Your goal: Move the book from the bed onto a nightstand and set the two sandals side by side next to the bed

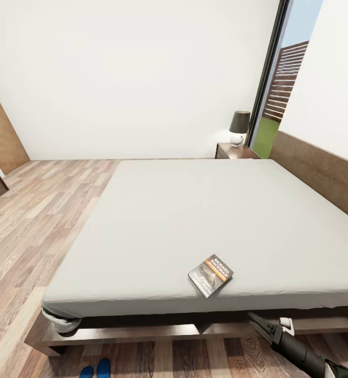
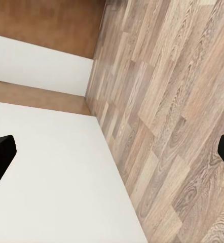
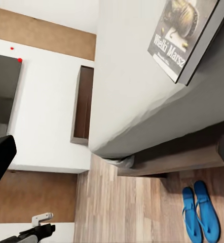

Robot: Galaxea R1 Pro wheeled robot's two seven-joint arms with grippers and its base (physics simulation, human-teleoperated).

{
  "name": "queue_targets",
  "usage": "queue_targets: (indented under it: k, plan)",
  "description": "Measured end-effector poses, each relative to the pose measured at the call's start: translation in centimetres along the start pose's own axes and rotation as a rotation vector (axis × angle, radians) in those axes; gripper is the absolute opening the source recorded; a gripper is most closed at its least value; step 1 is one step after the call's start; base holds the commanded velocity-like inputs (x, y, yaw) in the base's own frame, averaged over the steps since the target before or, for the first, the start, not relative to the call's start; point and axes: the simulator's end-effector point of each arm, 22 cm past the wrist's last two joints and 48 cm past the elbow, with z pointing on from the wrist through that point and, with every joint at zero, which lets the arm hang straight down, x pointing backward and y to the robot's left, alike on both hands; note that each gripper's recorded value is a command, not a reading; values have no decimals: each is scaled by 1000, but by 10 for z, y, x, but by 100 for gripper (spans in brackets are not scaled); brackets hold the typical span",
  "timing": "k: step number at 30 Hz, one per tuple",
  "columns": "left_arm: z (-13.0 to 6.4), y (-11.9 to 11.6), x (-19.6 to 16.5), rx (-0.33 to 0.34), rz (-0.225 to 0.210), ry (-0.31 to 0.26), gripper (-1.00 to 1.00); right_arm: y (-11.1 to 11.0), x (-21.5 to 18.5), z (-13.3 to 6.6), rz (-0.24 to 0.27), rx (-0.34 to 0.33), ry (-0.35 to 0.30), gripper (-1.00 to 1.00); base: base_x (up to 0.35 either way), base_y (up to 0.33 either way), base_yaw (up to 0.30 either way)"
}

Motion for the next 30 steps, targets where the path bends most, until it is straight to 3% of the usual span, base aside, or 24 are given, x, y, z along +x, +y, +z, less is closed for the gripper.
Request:
queue_targets:
  k: [21,30]
  plan:
    - [0,-1,-1,4,-1,-3,100,7,-11,10,19,-22,-28,100,0,0,0]
    - [0,0,-2,1,0,-4,100,6,-21,13,43,-17,-77,100,0,0,0]
